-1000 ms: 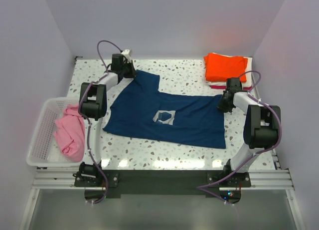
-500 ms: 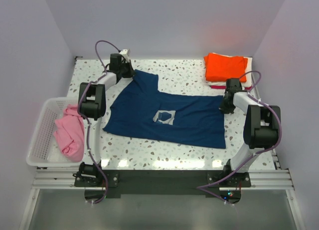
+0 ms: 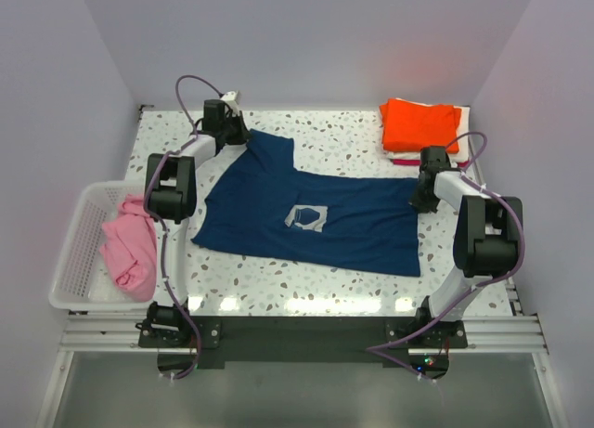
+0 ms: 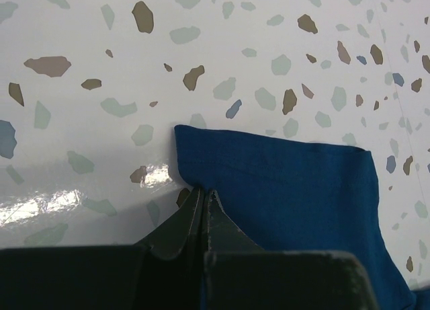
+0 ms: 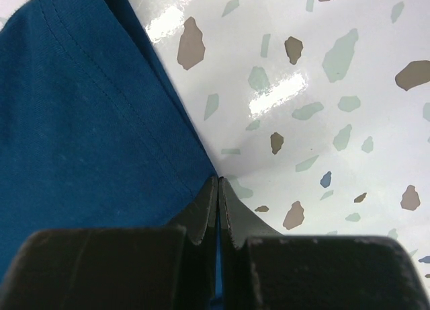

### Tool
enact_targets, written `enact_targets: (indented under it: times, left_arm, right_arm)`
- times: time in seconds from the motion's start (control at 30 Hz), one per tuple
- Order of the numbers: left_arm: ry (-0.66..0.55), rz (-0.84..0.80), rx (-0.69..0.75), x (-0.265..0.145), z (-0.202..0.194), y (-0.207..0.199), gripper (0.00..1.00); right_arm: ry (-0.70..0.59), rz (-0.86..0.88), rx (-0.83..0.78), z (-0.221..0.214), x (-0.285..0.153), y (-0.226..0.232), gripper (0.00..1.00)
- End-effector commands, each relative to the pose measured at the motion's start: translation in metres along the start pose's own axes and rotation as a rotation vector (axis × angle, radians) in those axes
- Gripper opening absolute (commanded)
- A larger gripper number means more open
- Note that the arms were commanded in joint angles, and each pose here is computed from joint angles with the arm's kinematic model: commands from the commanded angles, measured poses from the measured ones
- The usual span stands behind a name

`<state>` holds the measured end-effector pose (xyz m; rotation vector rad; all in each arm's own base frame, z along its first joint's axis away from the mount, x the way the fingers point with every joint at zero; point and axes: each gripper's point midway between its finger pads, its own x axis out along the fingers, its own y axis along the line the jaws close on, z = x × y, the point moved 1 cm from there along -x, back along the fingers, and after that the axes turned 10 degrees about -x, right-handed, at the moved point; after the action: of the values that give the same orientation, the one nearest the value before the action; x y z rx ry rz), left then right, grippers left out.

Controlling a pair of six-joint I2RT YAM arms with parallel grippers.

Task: Fold and stack the t-shirts
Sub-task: Fold the tshirt

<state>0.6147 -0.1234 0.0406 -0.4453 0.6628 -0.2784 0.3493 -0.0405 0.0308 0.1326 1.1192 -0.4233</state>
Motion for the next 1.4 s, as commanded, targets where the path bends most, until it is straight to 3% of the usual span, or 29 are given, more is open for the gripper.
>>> enact_targets:
  times: [0.0, 0.47, 0.53, 0.7, 0.73, 0.87, 0.93, 1.1, 1.37]
  left_arm:
    - [-0.074, -0.016, 0.004, 0.001, 0.025, 0.004, 0.00]
    - [-0.075, -0.017, -0.003, 0.001, 0.027, 0.004, 0.00]
    - [-0.072, -0.021, -0.005, 0.002, 0.026, 0.004, 0.00]
    - [-0.069, -0.023, -0.009, 0.003, 0.025, 0.004, 0.00]
    - [-0.070, -0.025, -0.010, 0.003, 0.025, 0.004, 0.00]
    - [-0.069, -0.031, -0.014, 0.004, 0.025, 0.003, 0.00]
    - [-0.067, -0.032, -0.014, 0.005, 0.024, 0.004, 0.00]
    - [-0.064, -0.035, -0.021, 0.006, 0.023, 0.004, 0.00]
    - [-0.060, -0.041, -0.024, 0.007, 0.021, 0.004, 0.00]
  right_arm:
    - [-0.053, -0.026, 0.021, 0.011, -0.014, -0.006, 0.00]
    - [-0.048, -0.047, 0.021, 0.005, -0.018, -0.013, 0.01]
    - [-0.057, -0.030, 0.029, 0.007, -0.019, -0.010, 0.19]
    - [-0.083, -0.001, 0.042, 0.012, -0.031, -0.008, 0.44]
    - [-0.089, 0.002, 0.047, 0.012, -0.034, -0.009, 0.45]
    - [-0.103, 0.051, 0.056, 0.008, -0.043, -0.004, 0.45]
    - [-0.092, 0.079, 0.059, -0.001, -0.043, -0.001, 0.38]
    - [-0.051, 0.092, 0.045, -0.026, -0.037, -0.001, 0.35]
    - [-0.023, 0.094, 0.037, -0.043, -0.029, 0.001, 0.35]
